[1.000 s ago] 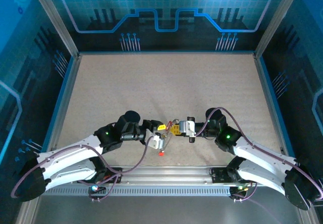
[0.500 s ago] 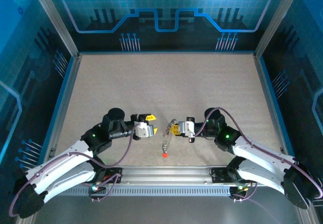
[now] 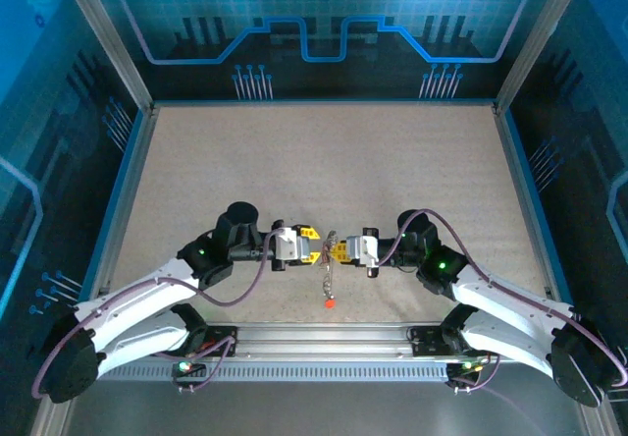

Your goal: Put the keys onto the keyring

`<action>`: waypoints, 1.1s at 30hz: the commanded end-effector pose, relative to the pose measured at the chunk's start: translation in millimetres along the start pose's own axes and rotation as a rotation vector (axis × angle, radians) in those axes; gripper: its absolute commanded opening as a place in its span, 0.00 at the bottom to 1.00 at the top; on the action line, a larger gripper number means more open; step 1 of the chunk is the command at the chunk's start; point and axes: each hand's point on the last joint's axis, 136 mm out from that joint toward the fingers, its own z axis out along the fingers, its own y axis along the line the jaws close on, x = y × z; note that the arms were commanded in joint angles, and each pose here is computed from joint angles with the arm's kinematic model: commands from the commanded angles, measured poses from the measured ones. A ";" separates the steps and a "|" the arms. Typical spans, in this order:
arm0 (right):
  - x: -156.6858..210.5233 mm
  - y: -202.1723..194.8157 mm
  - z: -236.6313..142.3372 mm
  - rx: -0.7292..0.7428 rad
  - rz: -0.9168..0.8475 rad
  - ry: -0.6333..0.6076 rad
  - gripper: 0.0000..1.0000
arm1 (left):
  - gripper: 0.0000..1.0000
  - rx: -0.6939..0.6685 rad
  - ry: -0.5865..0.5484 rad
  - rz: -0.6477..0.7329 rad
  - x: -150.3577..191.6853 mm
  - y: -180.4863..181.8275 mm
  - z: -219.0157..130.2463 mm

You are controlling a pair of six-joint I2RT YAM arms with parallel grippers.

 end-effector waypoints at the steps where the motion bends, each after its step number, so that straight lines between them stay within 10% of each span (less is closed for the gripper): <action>1: -11.4 -4.0 -0.1 0.012 -0.039 -0.031 0.00 | 0.36 0.028 -0.072 0.065 -10.8 -5.9 6.0; 29: -10.6 -4.4 0.3 0.008 -0.037 -0.023 0.00 | 0.23 0.046 0.021 0.012 14.5 -13.3 25.2; 33: -9.5 -4.6 0.9 0.007 -0.035 -0.018 0.00 | 0.05 0.032 0.023 0.017 12.9 -10.1 25.1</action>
